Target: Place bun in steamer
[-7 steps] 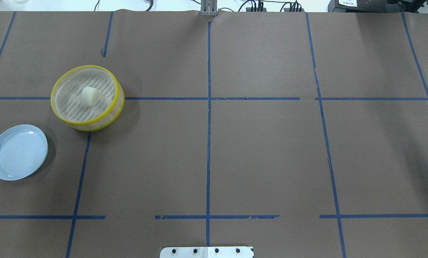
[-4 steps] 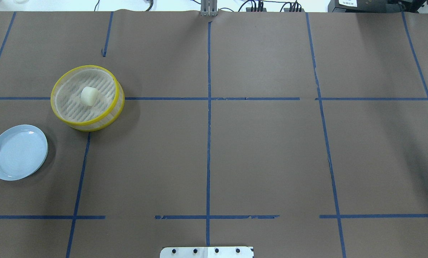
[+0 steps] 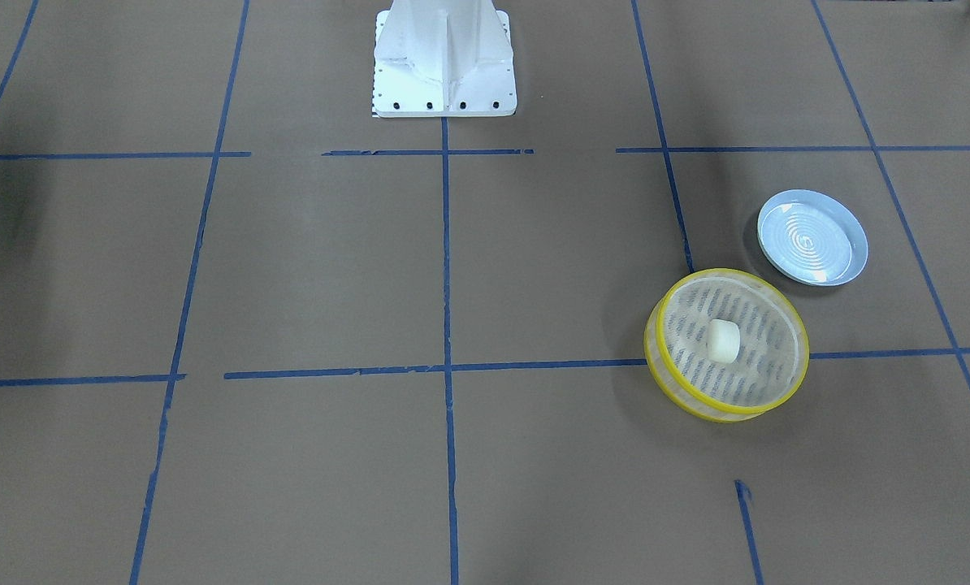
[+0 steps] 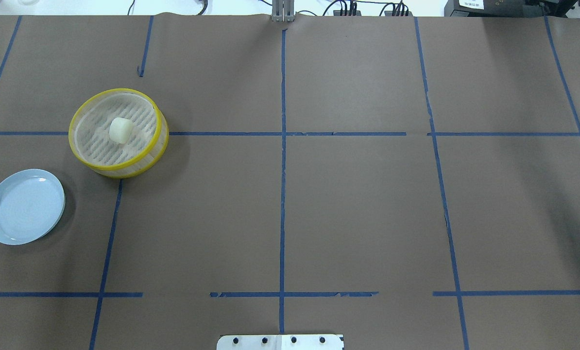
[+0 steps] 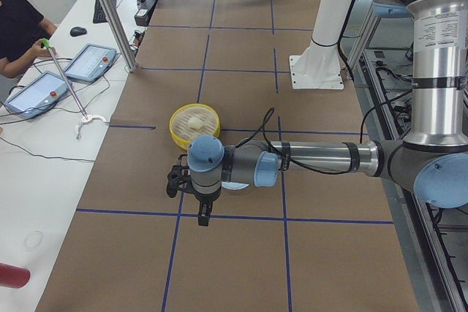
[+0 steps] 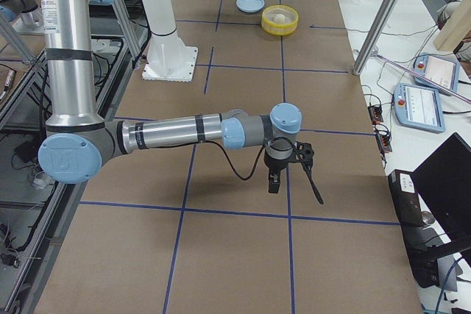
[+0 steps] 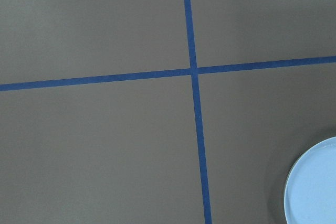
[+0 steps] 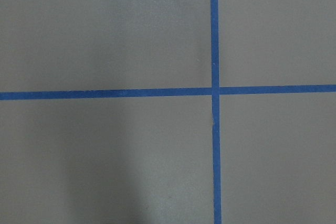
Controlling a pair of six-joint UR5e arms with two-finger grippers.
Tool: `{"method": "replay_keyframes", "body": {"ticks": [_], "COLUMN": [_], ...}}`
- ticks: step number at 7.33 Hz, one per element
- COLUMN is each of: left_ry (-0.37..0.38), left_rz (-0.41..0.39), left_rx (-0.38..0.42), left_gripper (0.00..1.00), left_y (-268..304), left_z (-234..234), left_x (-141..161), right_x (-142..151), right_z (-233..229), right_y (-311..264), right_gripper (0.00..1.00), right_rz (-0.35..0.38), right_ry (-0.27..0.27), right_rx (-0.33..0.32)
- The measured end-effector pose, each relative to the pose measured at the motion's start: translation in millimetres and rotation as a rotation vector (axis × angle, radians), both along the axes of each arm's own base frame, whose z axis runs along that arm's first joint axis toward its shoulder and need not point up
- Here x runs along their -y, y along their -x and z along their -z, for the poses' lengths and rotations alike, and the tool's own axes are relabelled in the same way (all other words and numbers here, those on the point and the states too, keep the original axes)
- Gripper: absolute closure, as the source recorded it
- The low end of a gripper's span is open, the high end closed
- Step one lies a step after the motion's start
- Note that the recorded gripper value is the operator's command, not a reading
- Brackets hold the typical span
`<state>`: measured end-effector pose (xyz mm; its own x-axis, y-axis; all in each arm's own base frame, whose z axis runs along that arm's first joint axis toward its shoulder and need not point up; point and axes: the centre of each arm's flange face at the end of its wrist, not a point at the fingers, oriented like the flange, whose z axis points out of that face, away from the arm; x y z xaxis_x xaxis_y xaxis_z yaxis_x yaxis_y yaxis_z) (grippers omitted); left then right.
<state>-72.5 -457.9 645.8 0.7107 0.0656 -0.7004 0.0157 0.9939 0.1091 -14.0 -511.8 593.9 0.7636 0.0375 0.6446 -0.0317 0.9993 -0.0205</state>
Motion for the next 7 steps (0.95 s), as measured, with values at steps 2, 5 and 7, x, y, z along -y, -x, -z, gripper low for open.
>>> {"method": "replay_keyframes", "body": {"ticks": [2,5,7], "left_ry": [0.002,0.007,0.009], "left_rz": [0.005,0.006,0.004], "left_rx": [0.001,0.002,0.002], "left_gripper": [0.00,0.00,0.00], "left_y": [1.9,2.1,1.6], "left_z": [-0.6,-2.7,-3.6], "left_x": [-0.9,-3.1,-3.4], "right_x": [0.0,0.0,0.0], "right_z": [0.0,0.0,0.0], "right_y": [0.0,0.4,0.3], "right_gripper": [0.00,0.00,0.00], "right_rz": [0.000,0.001,0.001], "right_ry": [0.000,0.000,0.000], "right_rx": [0.000,0.000,0.000]}}
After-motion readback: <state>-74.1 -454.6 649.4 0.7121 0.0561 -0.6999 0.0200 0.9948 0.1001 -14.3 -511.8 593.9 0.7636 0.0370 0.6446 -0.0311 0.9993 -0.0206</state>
